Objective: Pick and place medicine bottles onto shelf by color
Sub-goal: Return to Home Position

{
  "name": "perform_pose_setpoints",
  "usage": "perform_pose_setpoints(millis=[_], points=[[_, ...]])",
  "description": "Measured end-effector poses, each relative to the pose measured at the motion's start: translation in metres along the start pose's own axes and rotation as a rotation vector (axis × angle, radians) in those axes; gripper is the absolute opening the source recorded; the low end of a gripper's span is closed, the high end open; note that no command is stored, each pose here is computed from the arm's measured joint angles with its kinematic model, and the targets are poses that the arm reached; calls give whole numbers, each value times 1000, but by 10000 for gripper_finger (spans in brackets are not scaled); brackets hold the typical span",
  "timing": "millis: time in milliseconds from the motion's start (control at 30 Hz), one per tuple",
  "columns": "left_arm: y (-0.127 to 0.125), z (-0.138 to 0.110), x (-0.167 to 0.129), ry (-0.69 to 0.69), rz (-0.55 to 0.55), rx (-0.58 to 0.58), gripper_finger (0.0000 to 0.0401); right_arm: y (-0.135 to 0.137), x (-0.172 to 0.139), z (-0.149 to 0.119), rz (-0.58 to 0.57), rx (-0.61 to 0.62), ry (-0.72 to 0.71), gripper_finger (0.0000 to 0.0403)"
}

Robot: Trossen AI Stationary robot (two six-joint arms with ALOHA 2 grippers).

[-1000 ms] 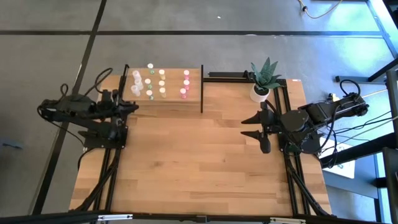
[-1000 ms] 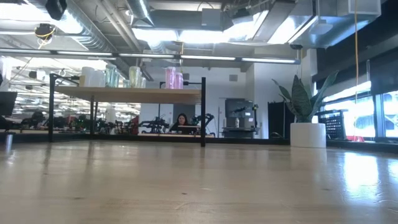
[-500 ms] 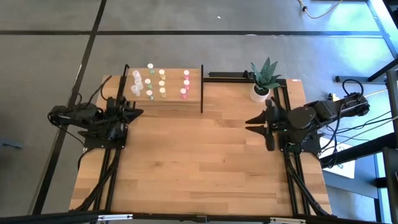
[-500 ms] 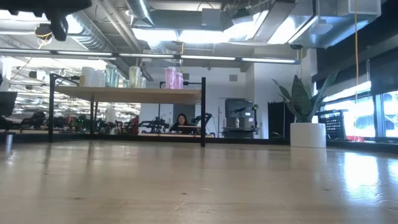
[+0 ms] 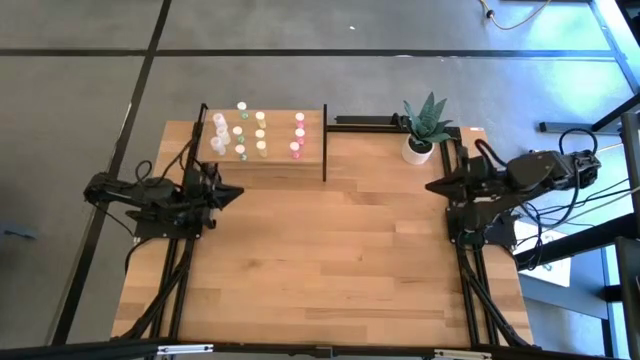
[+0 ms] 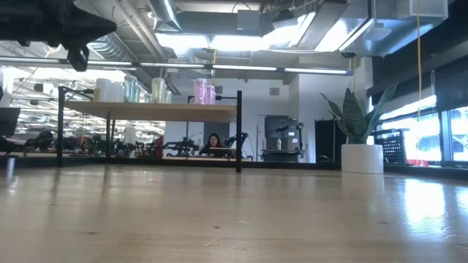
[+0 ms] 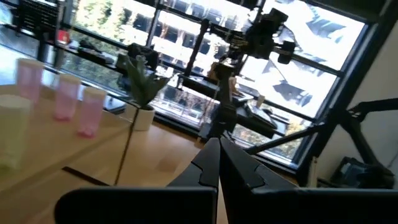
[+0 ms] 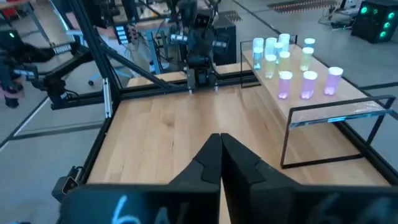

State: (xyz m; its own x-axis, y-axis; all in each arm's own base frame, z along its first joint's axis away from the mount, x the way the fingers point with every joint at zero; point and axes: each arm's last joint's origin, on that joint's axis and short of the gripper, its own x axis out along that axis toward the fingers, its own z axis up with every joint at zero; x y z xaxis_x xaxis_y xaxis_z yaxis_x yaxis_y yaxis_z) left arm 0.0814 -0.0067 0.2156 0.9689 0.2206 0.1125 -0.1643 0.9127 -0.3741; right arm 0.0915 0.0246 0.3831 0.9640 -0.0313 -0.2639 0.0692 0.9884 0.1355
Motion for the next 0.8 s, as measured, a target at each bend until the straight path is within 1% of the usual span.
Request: perform_pose_setpoints(millis=[133, 300, 467, 567, 700, 733, 800], points=[[1, -14, 4, -11, -63, -14, 1, -10, -13, -15, 9, 43, -31, 9], [6, -35, 7, -23, -71, -24, 1, -22, -29, -36, 25, 124, -80, 4], [7, -35, 7, -18, -66, -8, 1, -32, -42, -56, 86, 171, -139, 6], [6, -36, 7, -18, -70, 33, 4, -36, -45, -70, 133, 184, -188, 4], [6, -36, 7, -17, -69, 28, 1, -40, -45, -89, 191, 165, -269, 4], [6, -36, 7, -18, -69, 25, 1, -41, -46, -94, 198, 172, -295, 4], [6, -35, 7, -18, -70, 5, 3, -40, -42, -96, 195, 172, -299, 4]])
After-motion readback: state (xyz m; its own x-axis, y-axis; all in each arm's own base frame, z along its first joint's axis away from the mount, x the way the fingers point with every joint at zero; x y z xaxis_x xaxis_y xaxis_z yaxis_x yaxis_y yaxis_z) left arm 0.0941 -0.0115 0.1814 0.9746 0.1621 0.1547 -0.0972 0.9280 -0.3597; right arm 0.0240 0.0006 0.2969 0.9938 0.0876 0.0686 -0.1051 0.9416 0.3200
